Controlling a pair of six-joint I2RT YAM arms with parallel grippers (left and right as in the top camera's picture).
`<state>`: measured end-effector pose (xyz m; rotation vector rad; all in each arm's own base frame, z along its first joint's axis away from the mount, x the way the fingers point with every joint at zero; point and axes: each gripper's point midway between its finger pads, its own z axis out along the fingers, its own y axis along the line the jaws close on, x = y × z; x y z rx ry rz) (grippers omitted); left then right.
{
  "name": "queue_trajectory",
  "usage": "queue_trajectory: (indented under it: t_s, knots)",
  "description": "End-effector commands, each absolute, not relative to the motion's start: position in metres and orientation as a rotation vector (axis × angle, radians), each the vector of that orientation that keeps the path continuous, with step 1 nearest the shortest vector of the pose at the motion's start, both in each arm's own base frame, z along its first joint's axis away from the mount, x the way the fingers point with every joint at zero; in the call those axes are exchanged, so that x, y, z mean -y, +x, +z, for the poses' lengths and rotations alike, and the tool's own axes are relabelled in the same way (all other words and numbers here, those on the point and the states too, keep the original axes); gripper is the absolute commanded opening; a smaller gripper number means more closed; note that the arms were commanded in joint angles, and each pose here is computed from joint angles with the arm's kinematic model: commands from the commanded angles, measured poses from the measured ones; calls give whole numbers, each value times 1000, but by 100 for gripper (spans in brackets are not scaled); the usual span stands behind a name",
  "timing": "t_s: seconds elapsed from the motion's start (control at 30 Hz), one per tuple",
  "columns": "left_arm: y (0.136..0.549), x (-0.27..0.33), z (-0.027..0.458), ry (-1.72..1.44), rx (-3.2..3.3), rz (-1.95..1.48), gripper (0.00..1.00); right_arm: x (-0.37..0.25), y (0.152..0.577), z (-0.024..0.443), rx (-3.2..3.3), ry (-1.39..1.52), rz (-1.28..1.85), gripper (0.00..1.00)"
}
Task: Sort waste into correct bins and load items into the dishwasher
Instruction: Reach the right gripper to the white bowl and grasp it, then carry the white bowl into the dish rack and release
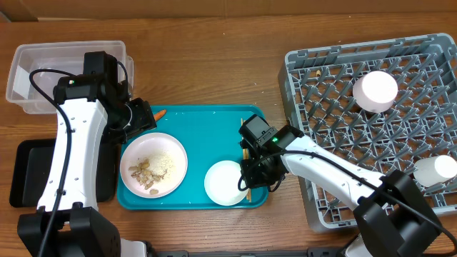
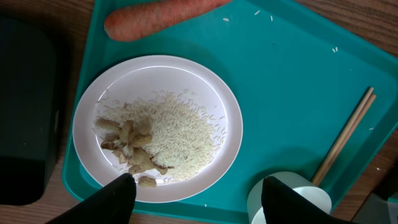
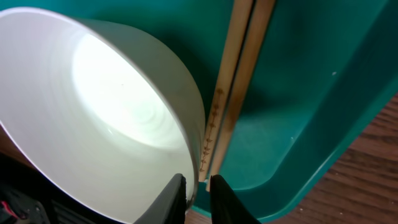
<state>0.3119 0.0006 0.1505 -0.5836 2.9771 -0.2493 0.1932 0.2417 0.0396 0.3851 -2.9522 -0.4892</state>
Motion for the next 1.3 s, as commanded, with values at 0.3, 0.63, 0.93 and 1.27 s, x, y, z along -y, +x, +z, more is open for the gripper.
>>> queue_trajectory:
  t_s: [0.3, 0.63, 0.93, 1.27]
  knots:
    - [314, -1, 159, -547, -2955, -242, 67, -249, 196, 37, 2953, 331, -533, 4]
    - [313, -1, 159, -548, -2960, -241, 67, -209, 275, 119, 3366, 248, -162, 4]
    - [313, -1, 159, -547, -2958, -241, 67, -44, 340, 297, 3770, -438, 1322, 4]
    - [314, -2, 159, -547, -2956, -241, 67, 61, 357, 300, 3299, -1057, 1964, 4]
